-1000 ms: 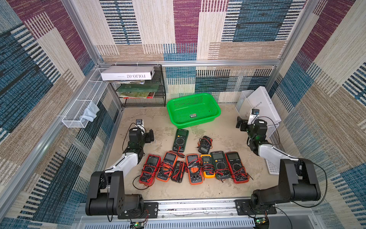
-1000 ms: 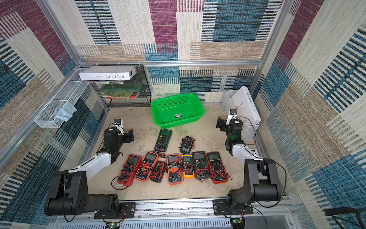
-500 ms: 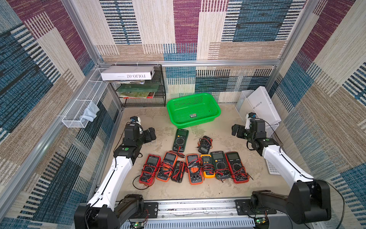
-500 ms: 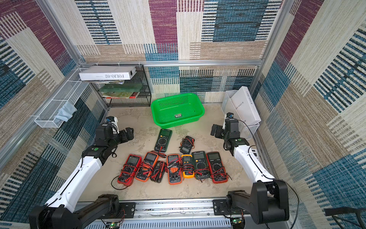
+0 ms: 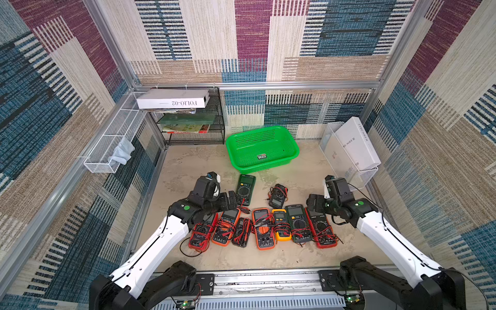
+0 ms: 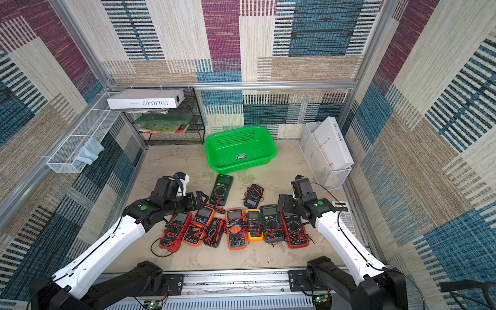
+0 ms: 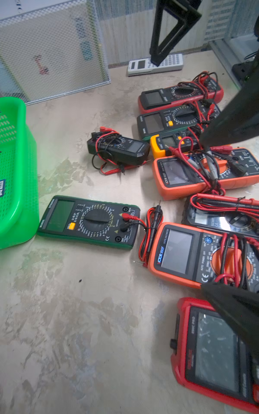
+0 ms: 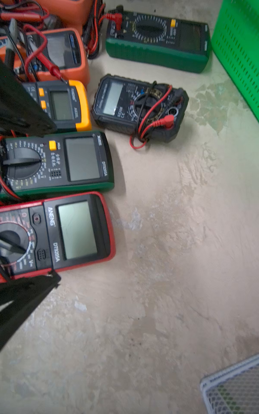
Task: Put the multimeter into the basket
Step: Adjust the multimeter at the center of the board.
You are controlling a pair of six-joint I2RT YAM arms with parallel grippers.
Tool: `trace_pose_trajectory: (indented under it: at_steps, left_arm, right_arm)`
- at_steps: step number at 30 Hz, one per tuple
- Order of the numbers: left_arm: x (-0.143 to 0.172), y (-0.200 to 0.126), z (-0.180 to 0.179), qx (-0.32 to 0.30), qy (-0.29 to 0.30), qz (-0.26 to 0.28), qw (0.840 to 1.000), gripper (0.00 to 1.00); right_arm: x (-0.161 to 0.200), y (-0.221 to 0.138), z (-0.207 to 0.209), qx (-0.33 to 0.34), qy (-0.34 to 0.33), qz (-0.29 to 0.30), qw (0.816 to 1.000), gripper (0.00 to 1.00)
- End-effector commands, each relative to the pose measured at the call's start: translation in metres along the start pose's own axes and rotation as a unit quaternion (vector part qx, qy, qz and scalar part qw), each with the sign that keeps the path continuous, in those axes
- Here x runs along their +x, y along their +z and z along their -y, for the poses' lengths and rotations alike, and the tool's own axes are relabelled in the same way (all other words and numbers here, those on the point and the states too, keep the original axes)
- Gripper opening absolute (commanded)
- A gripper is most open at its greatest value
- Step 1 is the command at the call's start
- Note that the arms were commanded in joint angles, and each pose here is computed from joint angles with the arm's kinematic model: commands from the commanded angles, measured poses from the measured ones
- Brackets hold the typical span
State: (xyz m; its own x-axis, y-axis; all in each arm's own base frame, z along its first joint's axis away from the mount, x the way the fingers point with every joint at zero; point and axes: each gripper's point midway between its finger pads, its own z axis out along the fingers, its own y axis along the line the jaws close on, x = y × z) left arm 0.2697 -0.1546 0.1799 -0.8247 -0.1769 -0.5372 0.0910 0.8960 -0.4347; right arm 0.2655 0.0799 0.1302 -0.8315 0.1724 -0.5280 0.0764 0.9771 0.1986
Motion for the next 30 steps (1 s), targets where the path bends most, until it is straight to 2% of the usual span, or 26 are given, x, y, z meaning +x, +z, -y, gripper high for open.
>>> trace_pose_trajectory:
  at_steps: [1,3,9,30]
  left_arm:
    - [0.003,0.001,0.002,-0.009,-0.003,-0.003,1.0,0.99]
    - [0.003,0.002,0.007,-0.005,0.006,-0.005,1.0,0.99]
    - [0.002,0.006,0.018,0.009,0.016,-0.009,1.0,0.99]
    - [0.006,0.029,0.034,0.035,0.025,-0.033,0.999,0.99]
  right_arm:
    - [0.032,0.003,0.02,0.051,0.047,-0.055,0.996,1.0]
    - [0.048,0.009,0.026,0.06,0.064,-0.069,0.994,1.0]
    - [0.058,0.011,0.033,0.085,0.092,-0.066,0.99,1.0]
    - [0.088,0.039,0.038,0.1,0.088,-0.106,0.985,0.99]
